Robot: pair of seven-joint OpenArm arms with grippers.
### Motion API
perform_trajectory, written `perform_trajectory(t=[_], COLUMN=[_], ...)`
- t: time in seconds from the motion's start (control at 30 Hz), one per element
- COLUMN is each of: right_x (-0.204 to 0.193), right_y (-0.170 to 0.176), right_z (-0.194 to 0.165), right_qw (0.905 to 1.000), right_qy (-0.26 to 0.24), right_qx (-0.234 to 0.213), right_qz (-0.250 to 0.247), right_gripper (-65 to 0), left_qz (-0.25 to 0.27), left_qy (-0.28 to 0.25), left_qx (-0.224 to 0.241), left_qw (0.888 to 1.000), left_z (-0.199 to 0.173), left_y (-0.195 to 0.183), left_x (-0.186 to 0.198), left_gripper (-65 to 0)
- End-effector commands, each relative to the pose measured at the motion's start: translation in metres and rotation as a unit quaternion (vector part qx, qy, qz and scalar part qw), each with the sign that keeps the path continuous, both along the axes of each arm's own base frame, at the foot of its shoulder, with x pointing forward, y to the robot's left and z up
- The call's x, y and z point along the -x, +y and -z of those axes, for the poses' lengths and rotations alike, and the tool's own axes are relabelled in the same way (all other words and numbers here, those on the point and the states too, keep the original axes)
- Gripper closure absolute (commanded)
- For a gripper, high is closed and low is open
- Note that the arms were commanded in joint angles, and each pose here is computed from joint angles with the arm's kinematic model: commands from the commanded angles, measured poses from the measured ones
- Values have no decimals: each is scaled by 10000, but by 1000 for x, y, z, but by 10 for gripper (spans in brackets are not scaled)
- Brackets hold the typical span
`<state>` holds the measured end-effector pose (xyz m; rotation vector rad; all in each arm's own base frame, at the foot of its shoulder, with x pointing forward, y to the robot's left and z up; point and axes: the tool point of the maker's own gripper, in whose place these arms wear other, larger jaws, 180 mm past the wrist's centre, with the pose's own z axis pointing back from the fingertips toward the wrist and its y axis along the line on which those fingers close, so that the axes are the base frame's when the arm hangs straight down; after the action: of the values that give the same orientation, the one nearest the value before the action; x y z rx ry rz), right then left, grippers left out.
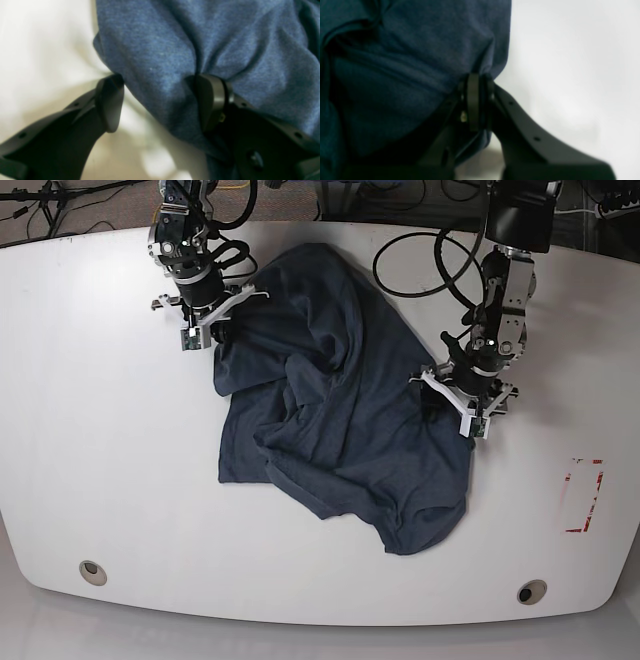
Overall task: Fold the T-shirt properly
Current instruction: 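Move the open left gripper over the T-shirt toward its hem, then grasp the T-shirt hem corner with the left gripper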
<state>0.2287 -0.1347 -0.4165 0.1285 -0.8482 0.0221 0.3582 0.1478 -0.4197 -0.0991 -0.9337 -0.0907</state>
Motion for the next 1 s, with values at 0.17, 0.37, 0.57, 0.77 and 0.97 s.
perform_trajectory(t=[0.17,0.37,0.57,0.77,0.97], right_x=[-9,-9,-10,-11,-11], right_y=[0,0,0,0,-1], right_z=[-12,-12,-13,-13,-13], right_qw=[9997,9997,9996,9996,9996], right_qy=[-259,-259,-266,-274,-267], right_qx=[-1,-1,4,4,17], right_qz=[0,0,-3,-3,-9], right_gripper=[-32,-32,-32,-32,-32], left_qz=[-95,-12,89,198,24], left_qy=[-78,-231,-497,-559,-732], left_qx=[20,43,63,64,40], left_qw=[9999,9997,9987,9982,9973], left_z=[-16,-35,-61,-82,-99], left_y=[6,0,-7,-15,-2], left_x=[3,1,-3,-3,-8], left_gripper=[-414,-415,-440,-526,-529])
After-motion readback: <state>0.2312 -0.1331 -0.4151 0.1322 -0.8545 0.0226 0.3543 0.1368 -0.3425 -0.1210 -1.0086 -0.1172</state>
